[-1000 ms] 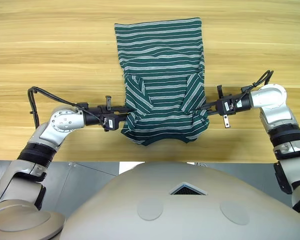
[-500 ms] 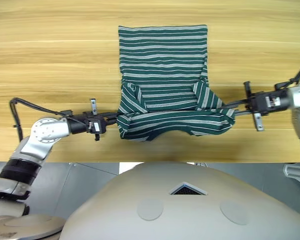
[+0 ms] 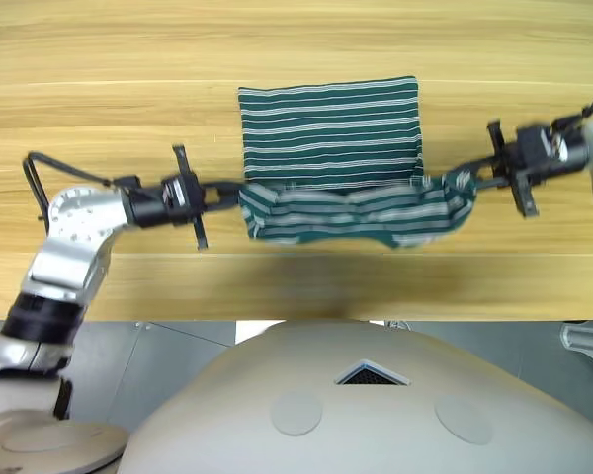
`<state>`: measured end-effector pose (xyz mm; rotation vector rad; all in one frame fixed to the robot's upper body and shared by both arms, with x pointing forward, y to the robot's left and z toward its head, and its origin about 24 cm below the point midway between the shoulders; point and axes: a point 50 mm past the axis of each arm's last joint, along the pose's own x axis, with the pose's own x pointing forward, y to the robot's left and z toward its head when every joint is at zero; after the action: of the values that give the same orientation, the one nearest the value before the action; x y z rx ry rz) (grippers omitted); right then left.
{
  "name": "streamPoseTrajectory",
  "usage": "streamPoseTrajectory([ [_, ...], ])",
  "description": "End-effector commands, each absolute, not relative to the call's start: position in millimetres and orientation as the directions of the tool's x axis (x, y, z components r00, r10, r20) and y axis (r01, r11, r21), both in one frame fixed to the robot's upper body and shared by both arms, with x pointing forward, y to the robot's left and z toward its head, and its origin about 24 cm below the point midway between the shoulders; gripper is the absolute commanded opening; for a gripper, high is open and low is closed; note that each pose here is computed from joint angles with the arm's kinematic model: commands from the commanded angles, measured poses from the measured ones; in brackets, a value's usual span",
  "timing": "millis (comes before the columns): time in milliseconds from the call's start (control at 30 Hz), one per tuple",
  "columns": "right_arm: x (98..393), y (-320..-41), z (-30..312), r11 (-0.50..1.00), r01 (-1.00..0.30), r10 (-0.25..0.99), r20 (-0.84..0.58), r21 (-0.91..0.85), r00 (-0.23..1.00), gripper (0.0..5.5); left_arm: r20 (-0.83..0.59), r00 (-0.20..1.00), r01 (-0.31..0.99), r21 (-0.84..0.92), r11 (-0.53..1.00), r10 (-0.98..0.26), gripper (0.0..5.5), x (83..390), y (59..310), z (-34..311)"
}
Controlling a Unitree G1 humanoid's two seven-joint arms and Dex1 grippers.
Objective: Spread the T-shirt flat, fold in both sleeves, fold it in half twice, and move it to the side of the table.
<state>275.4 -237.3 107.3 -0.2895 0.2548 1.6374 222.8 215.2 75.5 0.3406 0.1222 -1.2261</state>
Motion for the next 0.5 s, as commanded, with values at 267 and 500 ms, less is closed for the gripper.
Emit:
streamPoseTrajectory([
  [267,346.5,-217.1,78.2,0.384,-0.910,0.853,-0.437,0.154,0.286,0.05,-0.350,0.527,0.800,-0.104,0.591,-0.774,0.00,321.3,205.6,23.2],
  [500,340.4,-222.2,52.3,0.533,-0.827,0.786,-0.466,0.179,0.405,0.72,-0.369,0.627,0.668,-0.199,0.717,-0.686,0.39,327.7,198.4,7.5],
])
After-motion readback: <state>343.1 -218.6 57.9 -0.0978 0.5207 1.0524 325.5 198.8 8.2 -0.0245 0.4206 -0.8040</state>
